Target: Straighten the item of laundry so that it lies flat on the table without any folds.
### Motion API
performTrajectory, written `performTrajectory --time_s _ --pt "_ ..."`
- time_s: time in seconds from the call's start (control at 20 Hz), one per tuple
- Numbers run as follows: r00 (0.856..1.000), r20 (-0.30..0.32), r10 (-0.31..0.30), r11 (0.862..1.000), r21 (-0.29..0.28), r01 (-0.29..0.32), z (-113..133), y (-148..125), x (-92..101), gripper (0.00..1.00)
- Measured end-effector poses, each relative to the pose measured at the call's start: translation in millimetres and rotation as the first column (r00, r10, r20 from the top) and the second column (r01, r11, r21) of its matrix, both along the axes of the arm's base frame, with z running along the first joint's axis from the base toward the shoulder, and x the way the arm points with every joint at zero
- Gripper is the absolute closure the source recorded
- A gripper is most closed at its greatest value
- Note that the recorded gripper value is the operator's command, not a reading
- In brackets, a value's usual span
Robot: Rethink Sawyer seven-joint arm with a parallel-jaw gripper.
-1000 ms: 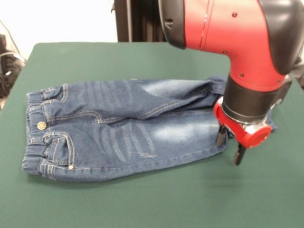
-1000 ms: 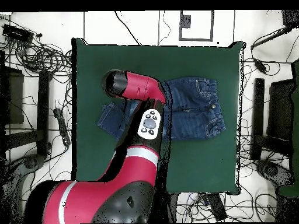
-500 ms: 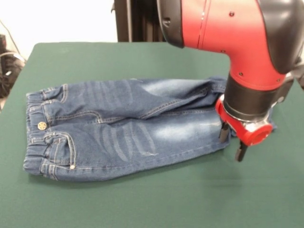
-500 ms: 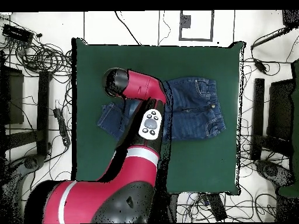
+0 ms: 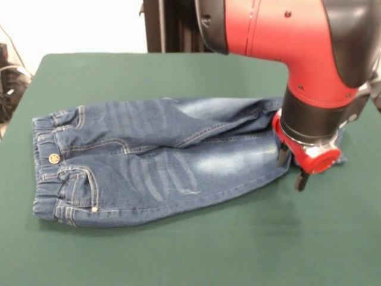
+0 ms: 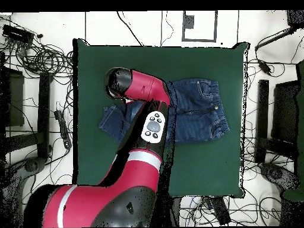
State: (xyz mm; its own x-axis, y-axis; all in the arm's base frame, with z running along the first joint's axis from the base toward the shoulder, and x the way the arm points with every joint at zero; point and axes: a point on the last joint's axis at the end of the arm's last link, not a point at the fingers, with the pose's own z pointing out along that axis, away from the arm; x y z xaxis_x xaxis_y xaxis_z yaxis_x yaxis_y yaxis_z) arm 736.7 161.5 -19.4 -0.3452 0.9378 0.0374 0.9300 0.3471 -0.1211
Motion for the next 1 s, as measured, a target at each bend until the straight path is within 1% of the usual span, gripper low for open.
performTrajectory --time_s 0.2,0.3,0.35,0.55,0.75,1.0 --pt "1.0 -0.018 -0.014 1.0 0.004 0.014 11.6 0.2 0.6 0.0" --pt "1.0 -0.022 -0.02 1.0 0.009 0.02 21.0 1.3 2.5 0.0" --pt "0.999 -0.025 -0.026 1.0 0.013 0.026 31.6 2.0 4.7 0.0" --pt "0.999 -0.025 -0.031 0.999 0.017 0.031 49.2 2.1 8.7 0.0" --pt "0.999 -0.012 -0.032 0.999 0.019 0.032 68.9 1.0 14.5 0.0" --pt "0.999 0.011 -0.034 0.999 0.017 0.034 85.5 -0.7 20.5 0.0"
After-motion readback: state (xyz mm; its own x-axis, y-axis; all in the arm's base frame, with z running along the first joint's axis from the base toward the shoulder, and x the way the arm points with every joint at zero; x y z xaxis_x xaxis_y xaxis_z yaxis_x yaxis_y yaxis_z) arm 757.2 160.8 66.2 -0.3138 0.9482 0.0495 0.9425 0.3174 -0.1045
